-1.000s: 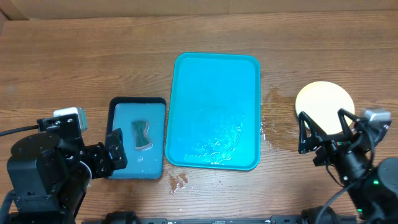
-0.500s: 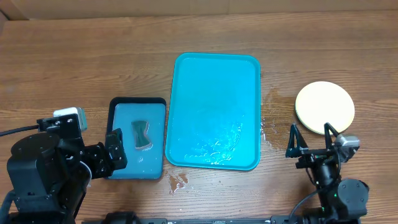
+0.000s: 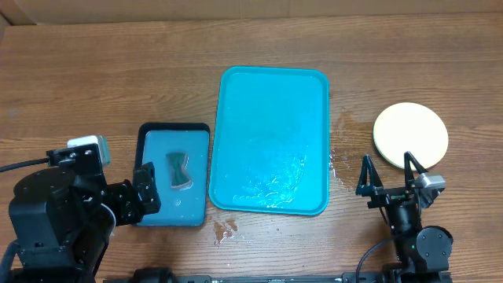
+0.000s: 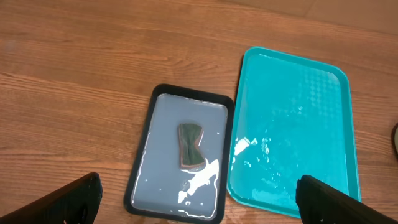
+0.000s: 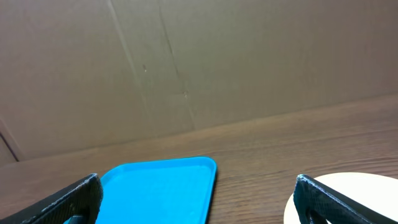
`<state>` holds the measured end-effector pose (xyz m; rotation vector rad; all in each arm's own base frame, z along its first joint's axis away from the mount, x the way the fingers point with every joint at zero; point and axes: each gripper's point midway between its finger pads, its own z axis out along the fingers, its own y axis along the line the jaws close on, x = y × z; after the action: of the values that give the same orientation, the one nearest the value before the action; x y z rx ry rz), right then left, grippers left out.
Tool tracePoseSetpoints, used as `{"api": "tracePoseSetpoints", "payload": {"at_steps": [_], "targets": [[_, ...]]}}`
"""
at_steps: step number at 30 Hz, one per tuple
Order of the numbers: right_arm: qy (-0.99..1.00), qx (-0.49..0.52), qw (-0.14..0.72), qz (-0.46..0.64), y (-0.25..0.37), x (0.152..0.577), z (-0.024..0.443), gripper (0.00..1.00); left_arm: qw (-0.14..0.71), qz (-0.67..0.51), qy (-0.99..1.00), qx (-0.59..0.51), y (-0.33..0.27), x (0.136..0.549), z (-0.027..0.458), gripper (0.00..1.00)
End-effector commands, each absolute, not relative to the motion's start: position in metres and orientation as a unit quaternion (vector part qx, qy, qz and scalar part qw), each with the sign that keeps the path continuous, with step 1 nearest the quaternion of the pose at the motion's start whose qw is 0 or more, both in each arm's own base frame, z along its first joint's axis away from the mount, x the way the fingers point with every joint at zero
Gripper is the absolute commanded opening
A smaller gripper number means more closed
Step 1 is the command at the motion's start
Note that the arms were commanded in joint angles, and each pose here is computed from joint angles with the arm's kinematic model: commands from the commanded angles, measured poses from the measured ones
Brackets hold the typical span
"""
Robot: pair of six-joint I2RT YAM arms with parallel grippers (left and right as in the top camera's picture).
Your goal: Clean dirty plates on tray and stack at the side
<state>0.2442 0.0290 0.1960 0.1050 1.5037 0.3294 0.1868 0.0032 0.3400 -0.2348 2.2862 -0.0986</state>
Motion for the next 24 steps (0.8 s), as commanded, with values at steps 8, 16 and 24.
{"api": "tracePoseSetpoints", "payload": {"at_steps": [8, 16, 24], "targets": [[0.714, 0.058, 0.684, 0.137, 0.026, 0.245, 0.169, 0.99, 0.411, -0.034, 0.907, -0.089, 0.004, 0.187, 0.341, 1.0], [0.714, 0.058, 0.684, 0.137, 0.026, 0.245, 0.169, 1.0, 0.411, -0.034, 0.907, -0.089, 0.004, 0.187, 0.341, 1.0], [0.714, 0.058, 0.684, 0.137, 0.026, 0.245, 0.169, 1.0, 0.411, -0.034, 0.907, -0.089, 0.004, 0.187, 0.341, 1.0]]}}
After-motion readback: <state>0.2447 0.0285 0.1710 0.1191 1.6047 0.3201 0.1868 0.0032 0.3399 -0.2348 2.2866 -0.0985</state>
